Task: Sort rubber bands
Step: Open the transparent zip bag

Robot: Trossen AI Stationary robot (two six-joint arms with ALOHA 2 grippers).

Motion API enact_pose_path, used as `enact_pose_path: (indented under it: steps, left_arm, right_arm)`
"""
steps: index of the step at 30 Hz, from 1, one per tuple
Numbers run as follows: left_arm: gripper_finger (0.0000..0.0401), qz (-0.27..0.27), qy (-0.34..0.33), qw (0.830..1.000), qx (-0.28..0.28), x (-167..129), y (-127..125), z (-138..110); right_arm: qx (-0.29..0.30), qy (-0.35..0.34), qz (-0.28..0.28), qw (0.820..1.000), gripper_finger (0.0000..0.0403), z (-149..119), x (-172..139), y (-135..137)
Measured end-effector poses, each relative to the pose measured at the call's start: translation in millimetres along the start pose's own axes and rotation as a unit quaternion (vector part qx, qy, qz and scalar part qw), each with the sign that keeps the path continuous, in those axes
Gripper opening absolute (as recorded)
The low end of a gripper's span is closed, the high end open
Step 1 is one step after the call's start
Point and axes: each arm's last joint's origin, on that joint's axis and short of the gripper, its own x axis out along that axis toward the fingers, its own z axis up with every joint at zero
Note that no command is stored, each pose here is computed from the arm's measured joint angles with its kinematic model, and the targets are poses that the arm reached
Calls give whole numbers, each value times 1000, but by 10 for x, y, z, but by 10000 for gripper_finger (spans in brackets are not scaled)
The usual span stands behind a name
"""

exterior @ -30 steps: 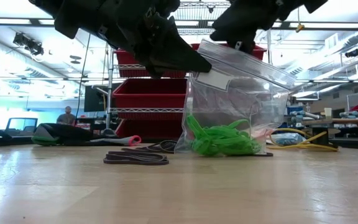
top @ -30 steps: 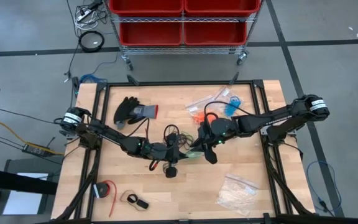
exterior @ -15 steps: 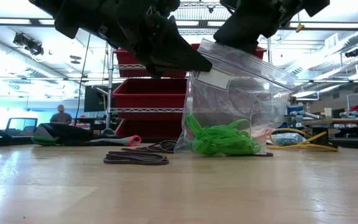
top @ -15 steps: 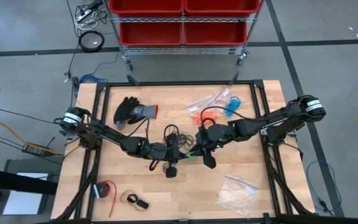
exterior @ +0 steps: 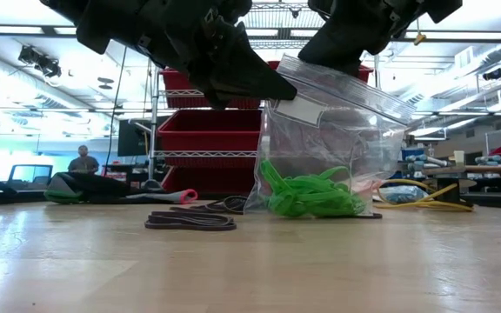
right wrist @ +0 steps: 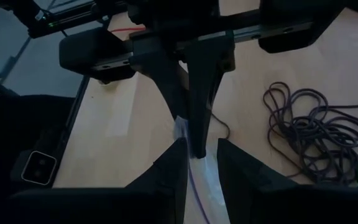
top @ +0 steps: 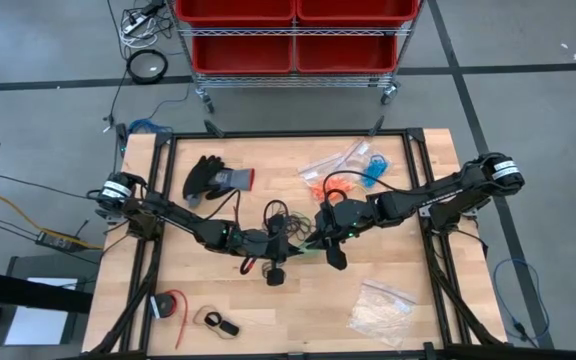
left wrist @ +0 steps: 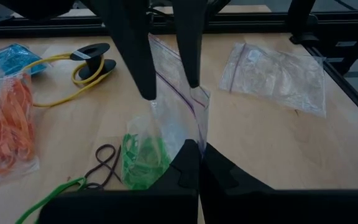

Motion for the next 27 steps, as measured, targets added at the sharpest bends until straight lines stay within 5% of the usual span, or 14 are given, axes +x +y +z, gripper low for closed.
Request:
enact_pose_path:
  steps: [27]
  left_arm:
    - [2, -3, -23, 1000, -4, -1, -5, 45]
  right_arm:
    - [4, 9, 1, 1000, 77, -15, 9, -16]
